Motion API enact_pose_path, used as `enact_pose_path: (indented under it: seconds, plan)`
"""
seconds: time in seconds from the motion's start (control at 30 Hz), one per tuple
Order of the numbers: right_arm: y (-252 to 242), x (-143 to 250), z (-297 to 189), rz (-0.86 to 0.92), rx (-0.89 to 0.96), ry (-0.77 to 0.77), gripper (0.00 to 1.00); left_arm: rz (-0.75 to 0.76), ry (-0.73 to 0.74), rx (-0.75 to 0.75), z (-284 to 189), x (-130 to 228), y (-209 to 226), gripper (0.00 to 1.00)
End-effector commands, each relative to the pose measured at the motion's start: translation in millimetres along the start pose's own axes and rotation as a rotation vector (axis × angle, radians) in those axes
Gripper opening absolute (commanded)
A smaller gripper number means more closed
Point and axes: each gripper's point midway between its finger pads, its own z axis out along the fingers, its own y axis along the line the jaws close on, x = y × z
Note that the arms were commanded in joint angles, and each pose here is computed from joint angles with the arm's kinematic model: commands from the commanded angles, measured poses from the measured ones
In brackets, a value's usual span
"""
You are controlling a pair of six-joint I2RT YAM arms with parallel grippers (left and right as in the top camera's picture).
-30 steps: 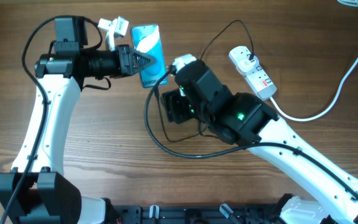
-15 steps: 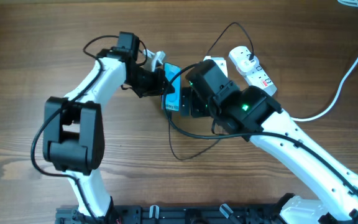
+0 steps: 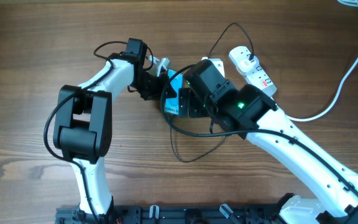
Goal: Plug charger to phone and switch on socket
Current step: 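Lower the phone flat onto the table with the left gripper and release, then move the right gripper to the switch on the white power strip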
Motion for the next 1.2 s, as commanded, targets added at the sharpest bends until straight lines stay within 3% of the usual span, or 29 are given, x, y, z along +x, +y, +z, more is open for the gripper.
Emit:
enact_pose_path:
  seconds: [0.0,0.3,0.6,0.7,0.77,0.8,0.83,0.9,0.93,1.0,1.17]
  plan:
    - [-2.1,4.9,7.1,0.009,0.010,0.020,0.99,0.005,0.009,-0.049,4.4,1.8,10.6,0.13]
    - [-2.7,5.6,7.1,0.005,0.013,0.023,1.00,-0.004,0.014,-0.075,4.1,3.3,15.3,0.18]
    - [-31.8,2.1,9.8,0.060,0.072,0.050,1.00,-0.026,0.038,-0.148,2.5,10.4,27.8,0.33]
    - [-48.7,-2.1,10.9,0.093,0.102,0.057,1.00,-0.041,0.055,-0.150,-1.6,16.0,25.8,0.53]
    - [-78.3,-10.3,12.2,0.147,0.148,0.061,1.00,-0.042,0.042,-0.161,-17.7,15.2,17.8,0.83]
    - [-96.1,-13.8,12.5,0.193,0.174,0.066,1.00,-0.036,0.020,-0.189,-29.7,13.3,14.1,0.98]
    - [-121.7,-18.8,16.1,0.242,0.178,0.089,1.00,-0.058,-0.067,-0.304,-61.0,5.8,10.7,1.00]
    - [-148.4,-27.5,26.3,0.257,0.154,0.111,1.00,-0.093,-0.195,-0.423,-99.3,-3.1,5.0,1.00]
    - [-175.1,-33.2,35.1,0.318,0.188,0.109,1.00,-0.160,-0.335,-0.509,-136.1,-9.8,-0.9,1.00]
    - [-205.0,-34.5,45.5,0.388,0.226,0.120,1.00,-0.228,-0.485,-0.568,-175.5,-11.7,-11.0,1.00]
    - [-254.0,-54.4,63.7,0.468,0.284,0.045,1.00,-0.206,-0.543,-0.558,-194.2,-10.1,-25.3,1.00]
